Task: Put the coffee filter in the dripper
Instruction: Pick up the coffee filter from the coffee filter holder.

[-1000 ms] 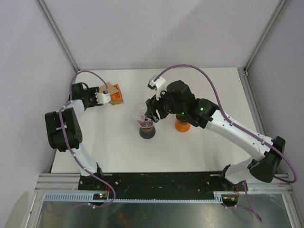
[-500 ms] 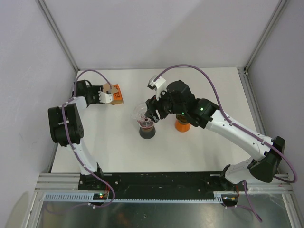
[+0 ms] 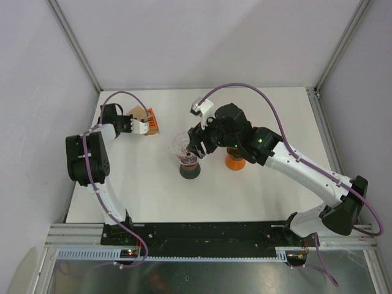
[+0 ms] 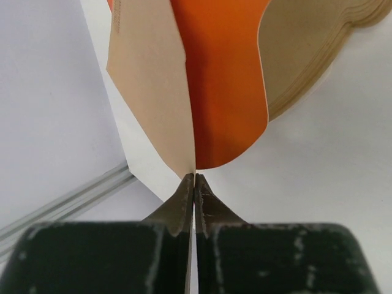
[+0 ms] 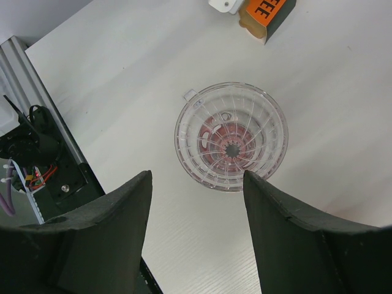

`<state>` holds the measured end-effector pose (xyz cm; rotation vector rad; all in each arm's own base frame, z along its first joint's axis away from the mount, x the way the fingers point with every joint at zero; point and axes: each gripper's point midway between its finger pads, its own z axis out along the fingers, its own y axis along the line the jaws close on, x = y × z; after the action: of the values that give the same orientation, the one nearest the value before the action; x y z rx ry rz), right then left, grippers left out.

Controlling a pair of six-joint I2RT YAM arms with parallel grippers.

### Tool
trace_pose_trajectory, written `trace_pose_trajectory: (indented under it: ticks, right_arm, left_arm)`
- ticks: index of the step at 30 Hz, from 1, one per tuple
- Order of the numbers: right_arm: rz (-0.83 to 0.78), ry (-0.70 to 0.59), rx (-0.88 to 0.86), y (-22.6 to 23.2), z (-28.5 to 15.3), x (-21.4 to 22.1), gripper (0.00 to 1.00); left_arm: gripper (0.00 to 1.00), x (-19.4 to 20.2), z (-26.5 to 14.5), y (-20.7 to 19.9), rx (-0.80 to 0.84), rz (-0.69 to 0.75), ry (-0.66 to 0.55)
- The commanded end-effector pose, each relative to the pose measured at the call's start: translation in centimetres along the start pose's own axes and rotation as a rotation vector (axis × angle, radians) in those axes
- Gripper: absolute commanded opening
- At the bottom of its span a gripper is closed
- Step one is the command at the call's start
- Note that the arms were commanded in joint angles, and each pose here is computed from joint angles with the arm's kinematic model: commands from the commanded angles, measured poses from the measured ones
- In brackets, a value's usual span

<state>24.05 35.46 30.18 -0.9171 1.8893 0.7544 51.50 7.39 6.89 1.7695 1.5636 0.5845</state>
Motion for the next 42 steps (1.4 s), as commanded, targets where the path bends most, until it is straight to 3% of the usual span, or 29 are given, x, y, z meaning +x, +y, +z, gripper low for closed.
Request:
trace_pose_trajectory:
  ticks: [1, 10, 22, 31, 35, 42]
  right_arm:
    - [-0.014, -0.022, -0.011, 0.2, 0.1, -0.5, 0.66]
    - [-0.013, -0.028, -0.003, 0.0, -0.2, -0.7, 0.66]
    - [-0.004, -0.059, -0.016, 0.4, -0.5, -1.5, 0.66]
    - [-0.008, -0.113, -0.031, 1.4, -2.2, -2.9, 0.66]
    - [-0.025, -0.147, -0.064, 2.5, -3.2, -3.7, 0.67]
    - [-0.071, -0.226, -0.146, 5.0, -5.2, -5.4, 0.77]
  left_arm:
    - [0.00, 0.4, -0.9, 0.8, -0.018, 0.031, 0.035]
    - [0.00, 0.1, -3.6, 1.4, -0.062, -0.035, 0.038]
    - [0.00, -3.6, -8.8, -1.6, -0.089, -0.516, -0.019]
    - [0.00, -10.6, -16.8, 0.3, -0.072, -0.809, -0.249]
    - [0.00, -14.2, -20.8, 0.7, 0.013, -0.916, -0.354]
    - [0.00, -21.1, -30.1, 1.7, 0.139, -0.951, -0.567]
